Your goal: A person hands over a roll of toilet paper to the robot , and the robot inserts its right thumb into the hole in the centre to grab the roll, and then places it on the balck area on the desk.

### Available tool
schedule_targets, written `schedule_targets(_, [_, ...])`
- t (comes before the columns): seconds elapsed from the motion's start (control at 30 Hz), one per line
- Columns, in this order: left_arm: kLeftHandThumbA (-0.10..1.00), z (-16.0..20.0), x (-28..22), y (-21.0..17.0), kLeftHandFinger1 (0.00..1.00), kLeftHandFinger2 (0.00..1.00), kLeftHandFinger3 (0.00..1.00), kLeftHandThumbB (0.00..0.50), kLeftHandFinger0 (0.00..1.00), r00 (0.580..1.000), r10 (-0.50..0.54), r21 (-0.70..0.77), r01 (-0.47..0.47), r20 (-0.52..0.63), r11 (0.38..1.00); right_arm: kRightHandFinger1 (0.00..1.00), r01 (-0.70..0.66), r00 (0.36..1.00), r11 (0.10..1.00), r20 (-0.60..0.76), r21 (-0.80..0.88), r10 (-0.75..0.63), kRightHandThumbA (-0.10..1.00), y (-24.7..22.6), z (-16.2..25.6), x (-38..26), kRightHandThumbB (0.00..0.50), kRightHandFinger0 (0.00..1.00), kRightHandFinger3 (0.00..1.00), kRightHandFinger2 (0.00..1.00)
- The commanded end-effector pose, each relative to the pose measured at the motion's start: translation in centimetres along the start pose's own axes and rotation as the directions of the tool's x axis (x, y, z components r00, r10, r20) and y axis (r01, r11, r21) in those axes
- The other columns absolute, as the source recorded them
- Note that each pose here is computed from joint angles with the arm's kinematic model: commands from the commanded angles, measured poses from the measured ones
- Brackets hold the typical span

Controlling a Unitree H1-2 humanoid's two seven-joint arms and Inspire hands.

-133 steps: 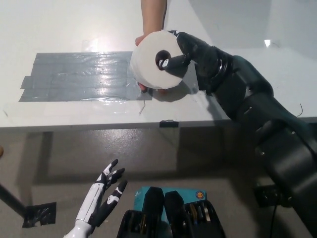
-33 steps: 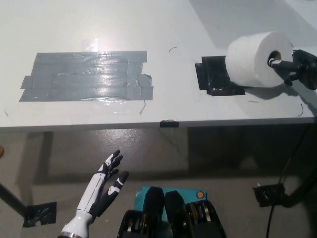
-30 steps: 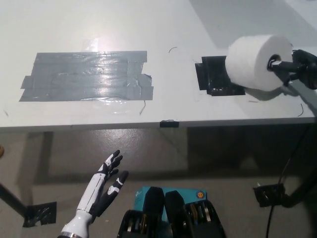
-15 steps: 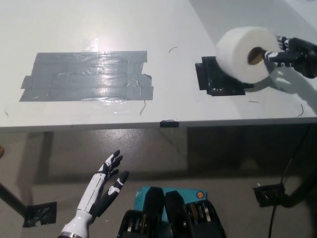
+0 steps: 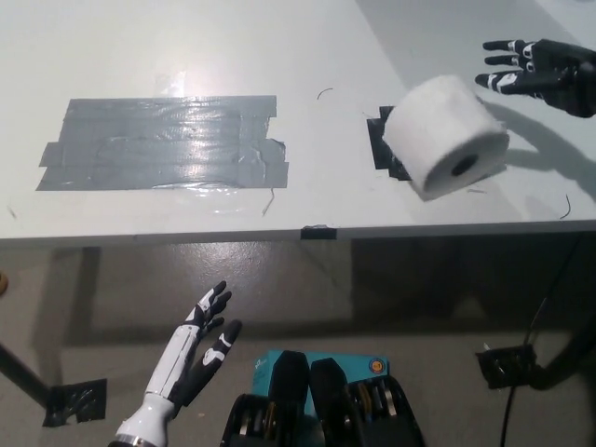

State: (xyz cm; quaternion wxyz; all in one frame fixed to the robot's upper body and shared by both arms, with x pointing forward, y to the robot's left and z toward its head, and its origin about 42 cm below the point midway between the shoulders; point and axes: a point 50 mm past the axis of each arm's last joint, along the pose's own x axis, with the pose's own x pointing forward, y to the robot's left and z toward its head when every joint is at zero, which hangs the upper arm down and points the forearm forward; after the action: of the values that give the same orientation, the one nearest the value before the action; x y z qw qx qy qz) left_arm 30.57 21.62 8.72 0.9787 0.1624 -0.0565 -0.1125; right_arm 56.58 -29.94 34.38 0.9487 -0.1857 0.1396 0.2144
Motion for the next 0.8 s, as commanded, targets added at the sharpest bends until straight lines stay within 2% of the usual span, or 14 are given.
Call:
schedule_targets(0.0, [0.86, 0.8, 0.5, 0.5, 0.99, 1.00, 1.00, 0.147, 0.97, 0.999, -0.007, 0.019, 0.006, 0.051, 1.000, 1.00, 0.038, 0.996, 0.999, 0.082, -0.035, -0.035, 0.61, -2.6, 5.2, -2.3, 0.449, 1.00, 1.00, 1.00])
schedule_targets(0.1, [0.86, 0.9, 0.5, 0.5, 0.98, 1.00, 1.00, 0.146, 0.97, 0.999, -0.009, 0.023, 0.008, 0.048, 1.000, 1.00, 0.042, 0.995, 0.998, 0.089, -0.039, -0.038, 0.62, -2.8, 5.2, -2.5, 0.435, 1.00, 1.00, 1.00])
schedule_targets(0.23, [0.85, 0.9, 0.8, 0.7, 0.98, 1.00, 1.00, 0.137, 0.96, 0.998, -0.004, 0.017, 0.003, 0.058, 1.000, 1.00, 0.047, 0.992, 0.998, 0.122, -0.052, -0.040, 0.62, -3.1, 6.0, -3.2, 0.494, 1.00, 1.00, 1.00])
schedule_targets(0.33, [0.85, 1.0, 0.9, 0.7, 0.98, 1.00, 1.00, 0.131, 0.96, 0.998, -0.002, 0.013, 0.002, 0.058, 1.000, 1.00, 0.057, 0.989, 0.998, 0.137, -0.037, -0.052, 0.60, -3.3, 6.5, -3.5, 0.500, 1.00, 1.00, 1.00])
schedule_targets(0.37, [0.84, 1.0, 0.9, 0.7, 0.99, 1.00, 1.00, 0.134, 0.96, 0.998, -0.003, 0.012, 0.002, 0.058, 1.000, 1.00, 0.059, 0.985, 0.998, 0.164, -0.038, -0.052, 0.66, -3.5, 6.6, -3.8, 0.466, 1.00, 1.00, 1.00])
schedule_targets(0.43, [0.84, 1.0, 0.9, 0.7, 0.99, 1.00, 1.00, 0.134, 0.96, 0.998, -0.003, 0.012, 0.002, 0.059, 1.000, 1.00, 0.065, 0.976, 0.997, 0.210, -0.052, -0.053, 0.70, -3.9, 7.0, -4.3, 0.451, 1.00, 1.00, 1.00])
schedule_targets(0.5, [0.85, 1.1, 1.0, 0.7, 0.99, 1.00, 1.00, 0.140, 0.96, 0.998, 0.000, 0.016, -0.001, 0.061, 1.000, 1.00, 0.079, 0.963, 0.996, 0.263, -0.050, -0.063, 0.67, -4.0, 7.7, -5.1, 0.437, 1.00, 1.00, 1.00])
schedule_targets(0.57, [0.85, 1.4, 1.6, 1.0, 0.99, 1.00, 1.00, 0.139, 0.96, 0.998, 0.007, 0.014, -0.008, 0.070, 1.000, 1.00, 0.119, 0.938, 0.990, 0.337, -0.078, -0.086, 0.70, -4.0, 9.5, -6.6, 0.445, 1.00, 1.00, 1.00])
schedule_targets(0.6, [0.84, 1.7, 2.1, 1.2, 0.98, 1.00, 1.00, 0.131, 0.95, 0.996, 0.012, 0.013, -0.013, 0.083, 1.000, 1.00, 0.161, 0.902, 0.980, 0.421, -0.118, -0.098, 0.77, -3.7, 10.5, -8.1, 0.472, 1.00, 1.00, 1.00])
schedule_targets(0.63, [0.84, 1.7, 2.3, 1.2, 0.98, 1.00, 1.00, 0.131, 0.95, 0.996, 0.014, 0.013, -0.015, 0.088, 1.000, 1.00, 0.177, 0.887, 0.976, 0.451, -0.129, -0.101, 0.78, -3.5, 10.8, -8.7, 0.473, 1.00, 1.00, 1.00])
schedule_targets(0.7, [0.83, 2.1, 3.0, 1.5, 0.98, 1.00, 1.00, 0.115, 0.94, 0.994, 0.021, 0.012, -0.023, 0.104, 1.000, 1.00, 0.219, 0.844, 0.965, 0.524, -0.144, -0.113, 0.82, -2.7, 11.8, -10.6, 0.462, 1.00, 1.00, 1.00])
schedule_targets(0.77, [0.84, 2.4, 3.5, 1.7, 1.00, 1.00, 1.00, 0.109, 0.95, 0.994, 0.024, 0.017, -0.026, 0.111, 1.000, 1.00, 0.248, 0.790, 0.958, 0.603, -0.146, -0.113, 0.83, -1.6, 12.1, -12.7, 0.429, 1.00, 1.00, 1.00])
